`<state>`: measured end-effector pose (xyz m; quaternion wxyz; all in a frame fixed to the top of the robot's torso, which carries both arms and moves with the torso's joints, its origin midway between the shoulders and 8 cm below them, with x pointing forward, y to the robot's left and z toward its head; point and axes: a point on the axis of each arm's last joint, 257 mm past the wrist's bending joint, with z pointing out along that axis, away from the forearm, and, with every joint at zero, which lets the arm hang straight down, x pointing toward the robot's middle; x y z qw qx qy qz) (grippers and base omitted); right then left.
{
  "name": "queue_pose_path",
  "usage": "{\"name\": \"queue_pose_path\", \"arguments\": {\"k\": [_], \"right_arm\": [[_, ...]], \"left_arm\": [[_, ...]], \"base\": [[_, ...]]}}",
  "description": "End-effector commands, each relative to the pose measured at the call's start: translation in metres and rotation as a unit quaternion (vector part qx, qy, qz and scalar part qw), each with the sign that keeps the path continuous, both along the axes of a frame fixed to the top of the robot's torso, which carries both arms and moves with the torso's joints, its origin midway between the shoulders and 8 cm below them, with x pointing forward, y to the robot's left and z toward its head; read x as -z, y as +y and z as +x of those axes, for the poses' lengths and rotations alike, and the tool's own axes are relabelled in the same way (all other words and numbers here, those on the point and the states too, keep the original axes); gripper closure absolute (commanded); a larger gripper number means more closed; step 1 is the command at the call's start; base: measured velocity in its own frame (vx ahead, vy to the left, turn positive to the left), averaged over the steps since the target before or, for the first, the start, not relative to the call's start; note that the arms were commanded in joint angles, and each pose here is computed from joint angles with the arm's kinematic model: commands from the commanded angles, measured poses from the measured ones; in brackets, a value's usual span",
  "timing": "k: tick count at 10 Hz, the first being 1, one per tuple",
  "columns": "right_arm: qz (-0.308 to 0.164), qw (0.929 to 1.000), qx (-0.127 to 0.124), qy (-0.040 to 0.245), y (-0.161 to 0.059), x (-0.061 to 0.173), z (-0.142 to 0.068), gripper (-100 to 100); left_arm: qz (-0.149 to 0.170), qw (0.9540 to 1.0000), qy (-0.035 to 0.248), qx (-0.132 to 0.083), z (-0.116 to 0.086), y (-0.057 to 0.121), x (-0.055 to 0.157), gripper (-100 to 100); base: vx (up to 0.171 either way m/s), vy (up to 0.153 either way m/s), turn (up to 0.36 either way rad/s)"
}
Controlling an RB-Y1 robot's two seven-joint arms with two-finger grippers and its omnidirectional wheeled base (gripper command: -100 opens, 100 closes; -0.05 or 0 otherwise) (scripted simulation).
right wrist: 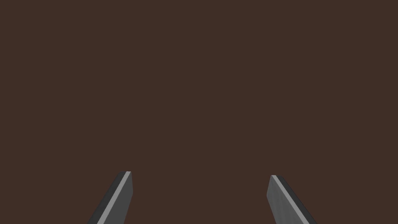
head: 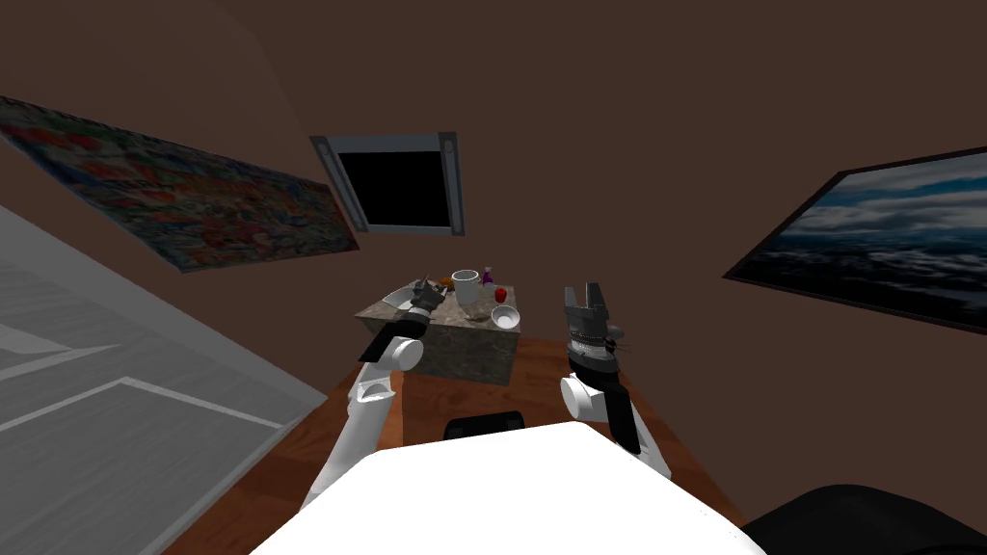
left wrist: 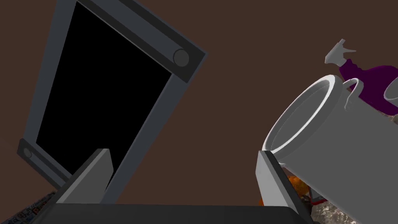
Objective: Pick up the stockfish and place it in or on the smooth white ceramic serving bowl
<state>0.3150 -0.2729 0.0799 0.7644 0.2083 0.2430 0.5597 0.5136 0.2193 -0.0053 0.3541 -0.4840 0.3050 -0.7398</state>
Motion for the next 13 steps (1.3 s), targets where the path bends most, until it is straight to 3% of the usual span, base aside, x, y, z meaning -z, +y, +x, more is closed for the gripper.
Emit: {"name": "queue_pose_path", "arguments": {"k": [1, 2, 3, 5, 6, 8, 9, 11, 12, 13], "right_arm": [[0.0, 1.0, 0.0, 0.0, 0.0, 0.0, 0.0, 0], [0.0, 1.0, 0.0, 0.0, 0.0, 0.0, 0.0, 0], [0.0, 1.0, 0.0, 0.0, 0.0, 0.0, 0.0, 0], [0.0, 1.0, 0.0, 0.0, 0.0, 0.0, 0.0, 0], [0.0, 1.0, 0.0, 0.0, 0.0, 0.0, 0.0, 0], [0.0, 1.0, 0.0, 0.0, 0.0, 0.0, 0.0, 0], [0.0, 1.0, 0.0, 0.0, 0.0, 0.0, 0.0, 0], [0.0, 1.0, 0.0, 0.0, 0.0, 0.0, 0.0, 0], [0.0, 1.0, 0.0, 0.0, 0.0, 0.0, 0.0, 0], [0.0, 1.0, 0.0, 0.0, 0.0, 0.0, 0.0, 0]], "left_arm": [[-0.007, 0.9997, 0.017, 0.016, 0.005, -0.008, 0.004, -100], [-0.004, 0.9995, 0.026, 0.019, 0.006, -0.01, 0.008, -100], [-0.022, 0.9982, 0.035, 0.043, 0.016, -0.021, 0.005, -100], [-0.017, 0.9972, 0.053, 0.05, 0.018, -0.026, 0.014, -100], [-0.033, 0.9947, 0.063, 0.074, 0.027, -0.038, 0.011, -100], [-0.027, 0.9931, 0.081, 0.081, 0.028, -0.043, 0.02, -100], [-0.039, 0.9893, 0.092, 0.106, 0.036, -0.056, 0.017, -100], [-0.034, 0.9872, 0.108, 0.112, 0.036, -0.06, 0.025, -100], [-0.044, 0.9829, 0.117, 0.135, 0.042, -0.073, 0.021, -100], [-0.04, 0.9812, 0.127, 0.139, 0.042, -0.075, 0.026, -100]], "base": [[0.02, 0.023, -0.073], [0.009, 0.012, 0.001], [0.021, 0.028, -0.113], [0.015, 0.022, -0.039], [0.012, 0.022, -0.123], [0.016, 0.021, -0.033], [0.019, 0.018, -0.149], [0.013, 0.02, -0.03], [0.012, 0.023, -0.106], [0.012, 0.028, -0.099]]}}
